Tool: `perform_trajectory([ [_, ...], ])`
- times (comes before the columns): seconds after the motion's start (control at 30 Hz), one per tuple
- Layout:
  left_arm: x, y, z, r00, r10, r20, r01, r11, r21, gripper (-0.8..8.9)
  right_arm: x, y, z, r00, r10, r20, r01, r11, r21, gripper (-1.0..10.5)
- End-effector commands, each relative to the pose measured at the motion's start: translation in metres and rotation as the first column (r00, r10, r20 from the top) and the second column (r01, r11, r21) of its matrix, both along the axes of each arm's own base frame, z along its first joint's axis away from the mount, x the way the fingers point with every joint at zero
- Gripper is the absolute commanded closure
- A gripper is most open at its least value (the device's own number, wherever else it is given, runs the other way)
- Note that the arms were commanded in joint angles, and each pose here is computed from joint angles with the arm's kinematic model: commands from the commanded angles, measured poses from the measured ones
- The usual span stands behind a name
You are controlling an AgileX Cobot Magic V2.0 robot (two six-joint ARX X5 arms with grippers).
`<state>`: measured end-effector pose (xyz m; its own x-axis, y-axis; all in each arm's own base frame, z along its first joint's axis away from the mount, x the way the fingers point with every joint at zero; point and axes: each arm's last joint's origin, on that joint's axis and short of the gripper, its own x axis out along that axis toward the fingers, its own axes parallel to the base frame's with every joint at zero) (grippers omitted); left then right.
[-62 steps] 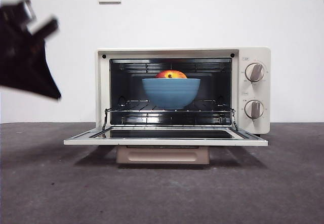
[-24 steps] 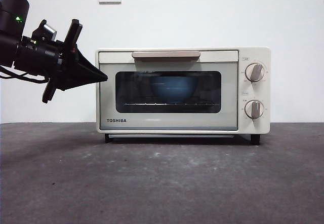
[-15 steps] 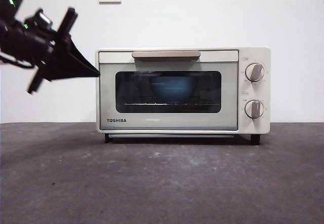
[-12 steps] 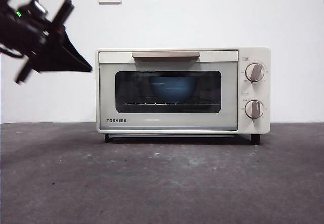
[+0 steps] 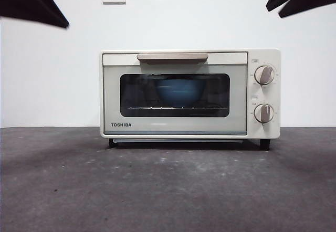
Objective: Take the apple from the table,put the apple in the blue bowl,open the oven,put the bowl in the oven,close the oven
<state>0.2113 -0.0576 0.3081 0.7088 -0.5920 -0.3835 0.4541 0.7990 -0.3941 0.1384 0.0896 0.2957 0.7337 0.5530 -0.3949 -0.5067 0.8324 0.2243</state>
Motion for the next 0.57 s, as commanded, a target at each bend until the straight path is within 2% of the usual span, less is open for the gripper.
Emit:
perform_trajectory([
  [0.03, -0.009, 0.000, 0.010, 0.999, -0.008, 0.040, 0.007, 1.000, 0.015, 8.07, 0.001, 0.002, 0.006, 0.999, 0.006, 0.040, -0.007, 1.000, 0.028, 9.4],
  [0.23, -0.025, 0.004, 0.018, 0.999, -0.008, 0.053, 0.008, 1.000, 0.008, 8.06, 0.002, 0.002, 0.008, 0.998, 0.004, 0.070, -0.006, 0.999, 0.038, 9.4],
  [0.57, -0.026, 0.004, 0.019, 0.998, -0.005, 0.056, 0.005, 1.000, 0.002, 8.06, 0.003, 0.002, 0.009, 0.997, -0.019, 0.076, 0.017, 0.999, 0.032, 9.4],
])
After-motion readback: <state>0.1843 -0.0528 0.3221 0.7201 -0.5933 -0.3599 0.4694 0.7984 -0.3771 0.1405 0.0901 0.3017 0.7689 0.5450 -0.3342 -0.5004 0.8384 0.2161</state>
